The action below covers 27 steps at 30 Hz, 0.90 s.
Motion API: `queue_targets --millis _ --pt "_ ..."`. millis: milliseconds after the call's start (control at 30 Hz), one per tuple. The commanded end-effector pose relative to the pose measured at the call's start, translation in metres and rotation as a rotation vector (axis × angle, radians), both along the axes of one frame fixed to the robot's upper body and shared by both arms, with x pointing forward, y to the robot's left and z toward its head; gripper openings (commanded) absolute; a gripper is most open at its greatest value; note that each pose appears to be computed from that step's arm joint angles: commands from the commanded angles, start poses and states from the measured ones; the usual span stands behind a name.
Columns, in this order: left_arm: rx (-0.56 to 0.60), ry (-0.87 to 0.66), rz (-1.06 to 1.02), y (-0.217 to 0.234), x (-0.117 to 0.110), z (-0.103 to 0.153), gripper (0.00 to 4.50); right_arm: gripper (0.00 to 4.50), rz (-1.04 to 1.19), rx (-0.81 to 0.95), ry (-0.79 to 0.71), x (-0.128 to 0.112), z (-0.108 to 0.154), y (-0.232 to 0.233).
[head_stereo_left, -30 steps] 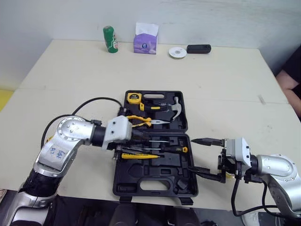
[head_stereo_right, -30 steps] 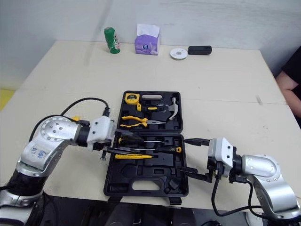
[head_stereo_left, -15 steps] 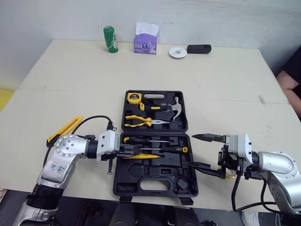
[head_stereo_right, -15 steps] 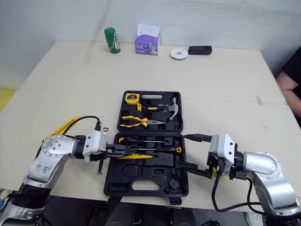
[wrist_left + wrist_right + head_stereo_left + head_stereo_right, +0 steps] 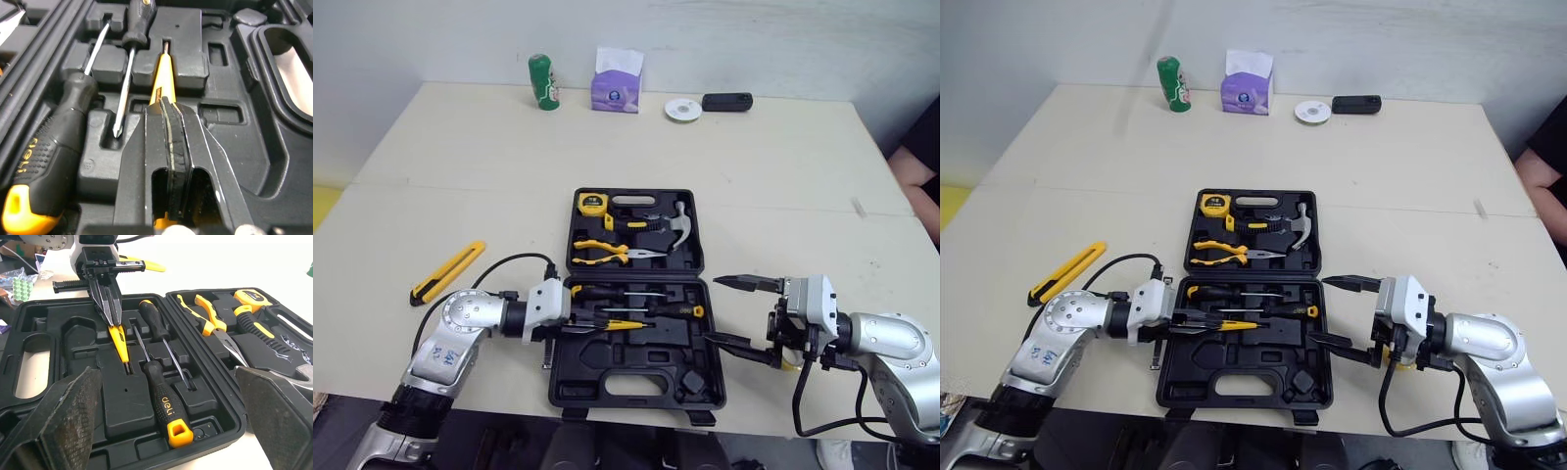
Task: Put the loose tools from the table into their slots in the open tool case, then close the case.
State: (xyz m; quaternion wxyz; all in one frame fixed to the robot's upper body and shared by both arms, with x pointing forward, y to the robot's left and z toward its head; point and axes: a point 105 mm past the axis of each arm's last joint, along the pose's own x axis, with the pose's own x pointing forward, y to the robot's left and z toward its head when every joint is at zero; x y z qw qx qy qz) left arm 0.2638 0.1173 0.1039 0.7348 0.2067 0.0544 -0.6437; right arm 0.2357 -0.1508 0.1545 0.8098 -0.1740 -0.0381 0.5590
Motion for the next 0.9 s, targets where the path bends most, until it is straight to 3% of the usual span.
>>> queue_targets --millis 33,267,433,667,900 --pt "0.054 0.042 0.083 0.005 0.009 -0.014 0.03 4.5 0.006 0.008 -0.034 -0.001 0.007 0.003" --pt "0.136 0.122 0.112 0.005 0.007 -0.034 0.03 4.5 0.002 0.001 -0.024 -0.002 0.006 0.002" --pt "0.271 0.149 0.165 0.011 0.008 -0.057 0.03 4.5 0.0 -0.003 -0.001 -0.003 0.004 0.002" --pt "0.223 0.083 0.129 -0.003 0.006 -0.051 0.03 4.5 -0.019 -0.008 -0.007 -0.001 0.005 -0.001" --pt "0.025 -0.085 0.124 -0.005 0.015 -0.011 0.03 4.5 -0.067 -0.031 -0.024 0.003 0.006 -0.02"
